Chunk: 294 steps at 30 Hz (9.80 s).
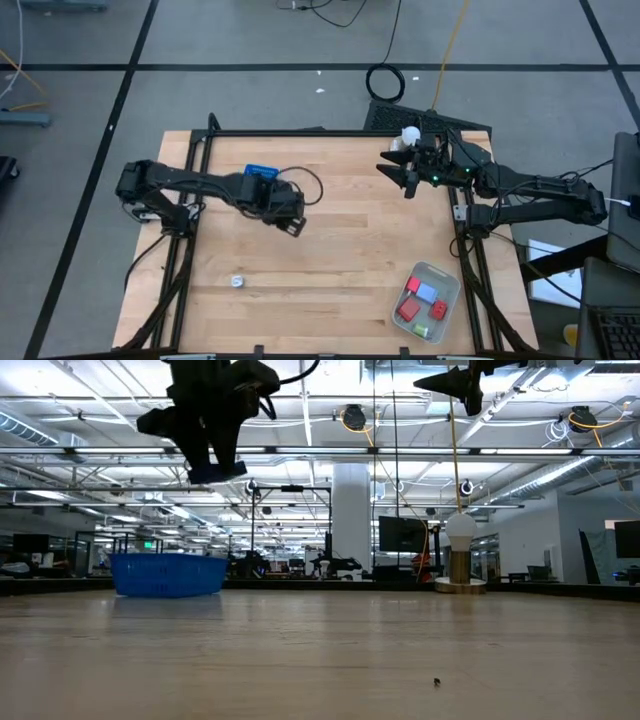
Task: Pick & Place Office items
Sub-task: Put the dark blue digital timer into the blue bin, then put the violet charger adapter into the white bin
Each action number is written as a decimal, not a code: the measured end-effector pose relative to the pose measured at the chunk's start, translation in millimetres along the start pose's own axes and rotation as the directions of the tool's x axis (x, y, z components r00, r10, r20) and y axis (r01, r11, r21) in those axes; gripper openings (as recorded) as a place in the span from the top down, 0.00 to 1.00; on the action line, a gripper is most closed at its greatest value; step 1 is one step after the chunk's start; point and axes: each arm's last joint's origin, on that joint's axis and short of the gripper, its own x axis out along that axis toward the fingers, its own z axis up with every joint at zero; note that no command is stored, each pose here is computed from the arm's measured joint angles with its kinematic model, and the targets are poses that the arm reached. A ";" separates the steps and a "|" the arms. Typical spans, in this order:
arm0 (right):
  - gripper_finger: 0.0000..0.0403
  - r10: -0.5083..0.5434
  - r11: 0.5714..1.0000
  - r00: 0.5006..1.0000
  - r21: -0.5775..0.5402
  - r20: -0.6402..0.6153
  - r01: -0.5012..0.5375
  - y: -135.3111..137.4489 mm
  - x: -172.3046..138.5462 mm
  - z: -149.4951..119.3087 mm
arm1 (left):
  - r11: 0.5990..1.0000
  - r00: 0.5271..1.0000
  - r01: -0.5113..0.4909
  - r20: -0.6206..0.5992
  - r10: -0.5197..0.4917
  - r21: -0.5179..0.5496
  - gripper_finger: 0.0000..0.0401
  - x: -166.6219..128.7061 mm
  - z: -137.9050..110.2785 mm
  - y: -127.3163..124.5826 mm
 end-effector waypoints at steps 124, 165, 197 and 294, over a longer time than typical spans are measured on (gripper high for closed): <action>0.38 -0.011 0.999 0.999 -0.030 -0.053 0.010 -2.1 0.0 -4.8 | 0.894 0.870 0.232 0.329 -0.366 0.383 0.07 -110.4 -22.4 14.8; 0.38 -0.044 0.988 0.992 0.145 -0.115 0.060 -5.3 -0.3 -11.0 | 0.854 0.951 0.187 0.128 -0.281 0.485 0.25 -120.3 -141.7 23.0; 0.38 -0.077 0.950 0.982 0.287 -0.175 0.125 -10.1 19.3 -22.9 | 0.844 0.965 0.251 -0.059 -0.254 0.474 0.07 -52.1 -155.3 119.1; 0.38 0.028 0.978 0.999 0.207 -0.047 -0.017 -2.3 25.3 -11.0 | 0.774 0.984 0.136 -0.177 -0.031 0.618 0.07 89.9 -208.2 38.9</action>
